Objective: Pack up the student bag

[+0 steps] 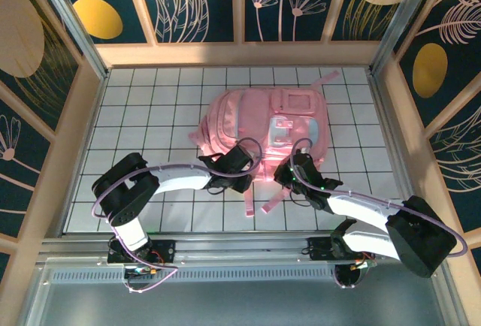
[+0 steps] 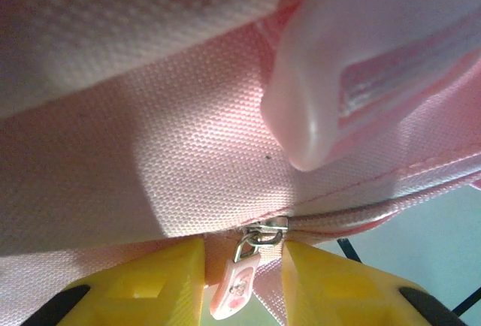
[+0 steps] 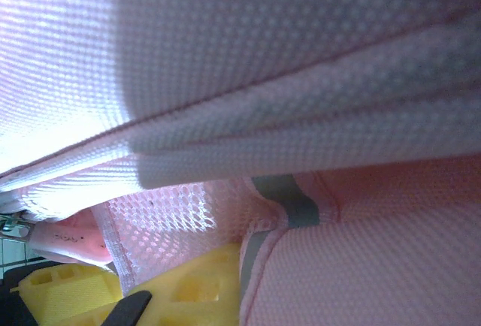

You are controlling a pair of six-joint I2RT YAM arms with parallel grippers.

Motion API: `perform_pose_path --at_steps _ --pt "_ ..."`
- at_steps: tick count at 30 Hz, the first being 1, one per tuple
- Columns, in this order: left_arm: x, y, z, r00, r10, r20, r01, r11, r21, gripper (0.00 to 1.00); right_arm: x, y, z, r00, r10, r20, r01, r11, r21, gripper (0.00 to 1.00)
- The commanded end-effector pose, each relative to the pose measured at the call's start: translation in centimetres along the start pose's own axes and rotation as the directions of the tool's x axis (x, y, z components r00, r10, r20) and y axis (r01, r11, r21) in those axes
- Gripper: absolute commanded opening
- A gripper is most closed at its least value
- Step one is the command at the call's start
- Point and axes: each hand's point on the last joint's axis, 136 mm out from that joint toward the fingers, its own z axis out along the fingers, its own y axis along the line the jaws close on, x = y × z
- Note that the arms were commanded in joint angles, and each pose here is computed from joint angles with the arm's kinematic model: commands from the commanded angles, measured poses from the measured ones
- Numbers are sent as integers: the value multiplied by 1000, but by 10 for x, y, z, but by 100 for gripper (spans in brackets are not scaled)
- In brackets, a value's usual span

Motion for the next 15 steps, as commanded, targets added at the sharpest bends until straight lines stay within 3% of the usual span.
perform_pose_path --at_steps 1,9,15 --pt "40 16 5 993 20 -117 -29 997 -74 29 6 -3 2 999 -1 -41 1 1000 7 0" --pt "37 17 11 992 29 -120 -45 991 -126 3 4 0 1 999 2 -38 -1 1000 5 0" --pt "32 17 -7 995 30 -97 -42 991 -126 0 -3 -5 -4 1000 -16 -24 17 999 45 0"
